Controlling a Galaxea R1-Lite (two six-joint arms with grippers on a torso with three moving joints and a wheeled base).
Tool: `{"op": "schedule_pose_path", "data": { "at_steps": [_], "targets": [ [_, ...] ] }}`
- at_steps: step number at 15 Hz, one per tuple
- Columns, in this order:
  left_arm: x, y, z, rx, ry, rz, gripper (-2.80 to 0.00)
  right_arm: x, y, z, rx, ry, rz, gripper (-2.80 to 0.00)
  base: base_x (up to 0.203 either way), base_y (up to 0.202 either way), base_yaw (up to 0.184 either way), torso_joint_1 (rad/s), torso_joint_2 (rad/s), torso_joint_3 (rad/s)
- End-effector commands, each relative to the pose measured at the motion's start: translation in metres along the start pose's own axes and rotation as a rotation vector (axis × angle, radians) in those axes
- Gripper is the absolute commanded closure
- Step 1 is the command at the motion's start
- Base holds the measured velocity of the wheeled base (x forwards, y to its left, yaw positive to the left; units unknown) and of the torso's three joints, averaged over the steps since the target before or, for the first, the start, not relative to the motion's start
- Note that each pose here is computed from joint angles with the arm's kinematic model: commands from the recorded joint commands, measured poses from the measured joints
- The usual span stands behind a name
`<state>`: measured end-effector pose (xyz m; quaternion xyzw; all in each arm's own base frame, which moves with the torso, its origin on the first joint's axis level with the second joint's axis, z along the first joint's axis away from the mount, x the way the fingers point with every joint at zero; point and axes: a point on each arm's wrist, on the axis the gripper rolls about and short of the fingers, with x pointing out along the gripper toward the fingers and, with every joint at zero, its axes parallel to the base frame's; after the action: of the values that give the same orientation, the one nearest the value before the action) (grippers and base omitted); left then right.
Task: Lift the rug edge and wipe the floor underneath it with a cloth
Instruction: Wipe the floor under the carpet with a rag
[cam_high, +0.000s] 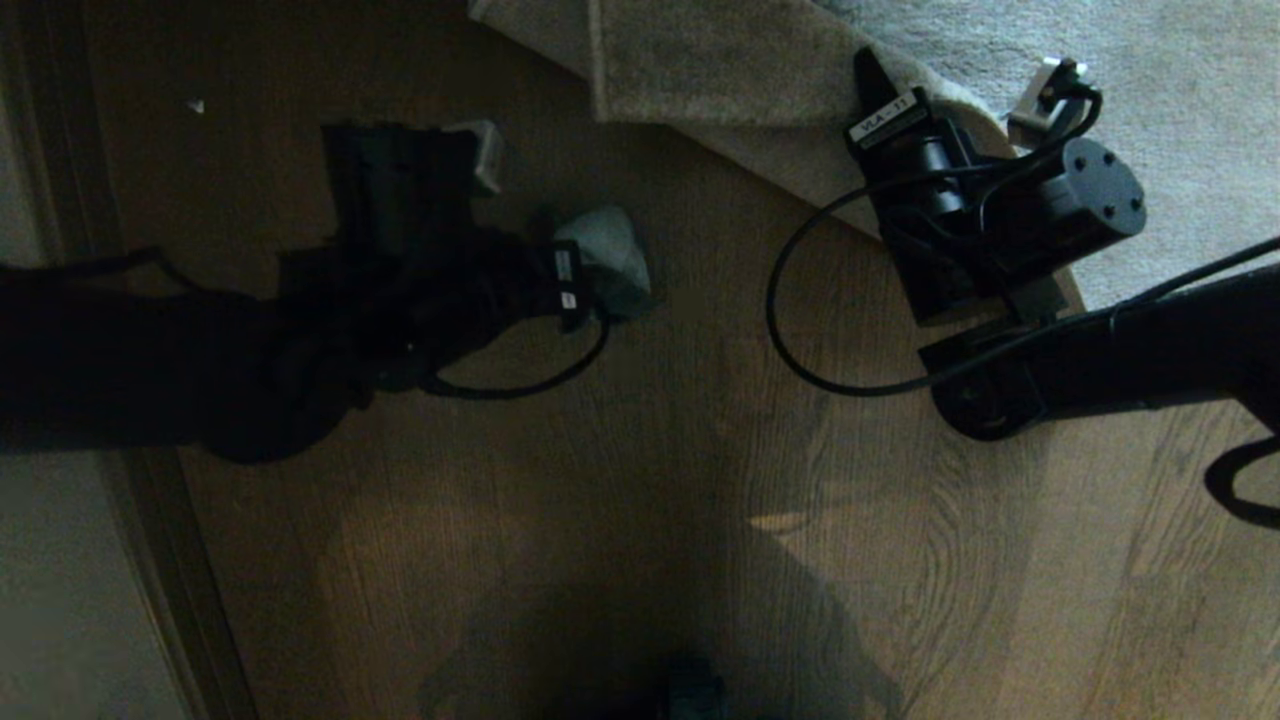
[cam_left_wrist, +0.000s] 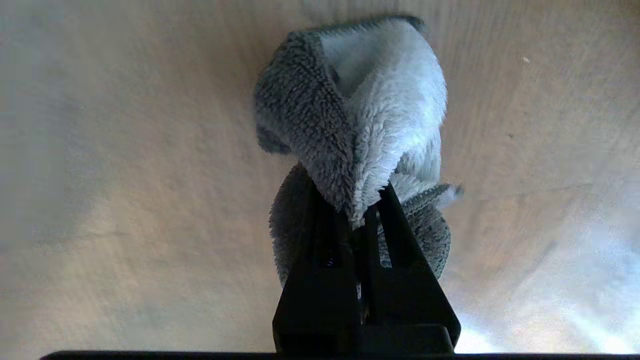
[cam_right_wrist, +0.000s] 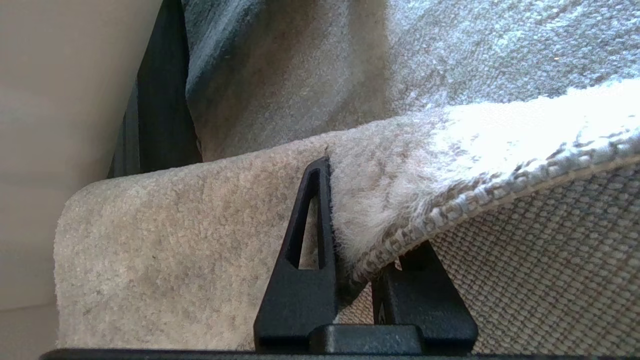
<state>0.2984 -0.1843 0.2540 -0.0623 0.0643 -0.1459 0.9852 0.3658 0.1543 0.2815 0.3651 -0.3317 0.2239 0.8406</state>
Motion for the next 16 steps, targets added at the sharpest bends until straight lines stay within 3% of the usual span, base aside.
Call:
{"op": "schedule_pose_path", "data": {
  "at_steps": [1,4,10,13,16],
  "targets": [
    [-0.008,0.006,0.013,0.012,-0.04,0.014,0.0,0.0,0.003,0.004,0.012,-0.039,0.026,0.0,0.0,0.0,0.0,0.0,0.0,0.0],
    [-0.021,0.008,0.028,0.055,-0.089,0.033,0.0,-0.001,0.002,0.002,0.012,-0.034,0.025,0.0,0.0,0.0,0.0,0.0,0.0,0.0],
    [-0.063,0.016,0.049,0.046,-0.145,0.077,0.0,-0.001,0.002,0.001,0.014,-0.03,0.026,0.0,0.0,0.0,0.0,0.0,0.0,0.0],
    [-0.09,0.025,0.028,0.067,-0.08,0.086,0.0,-0.001,0.002,0.0,0.014,-0.029,0.025,0.0,0.0,0.0,0.0,0.0,0.0,0.0],
    [-0.116,0.026,-0.011,0.107,0.027,0.05,0.0,-0.002,0.002,0.0,0.015,-0.027,0.025,0.0,0.0,0.0,0.0,0.0,0.0,0.0]
  ]
}}
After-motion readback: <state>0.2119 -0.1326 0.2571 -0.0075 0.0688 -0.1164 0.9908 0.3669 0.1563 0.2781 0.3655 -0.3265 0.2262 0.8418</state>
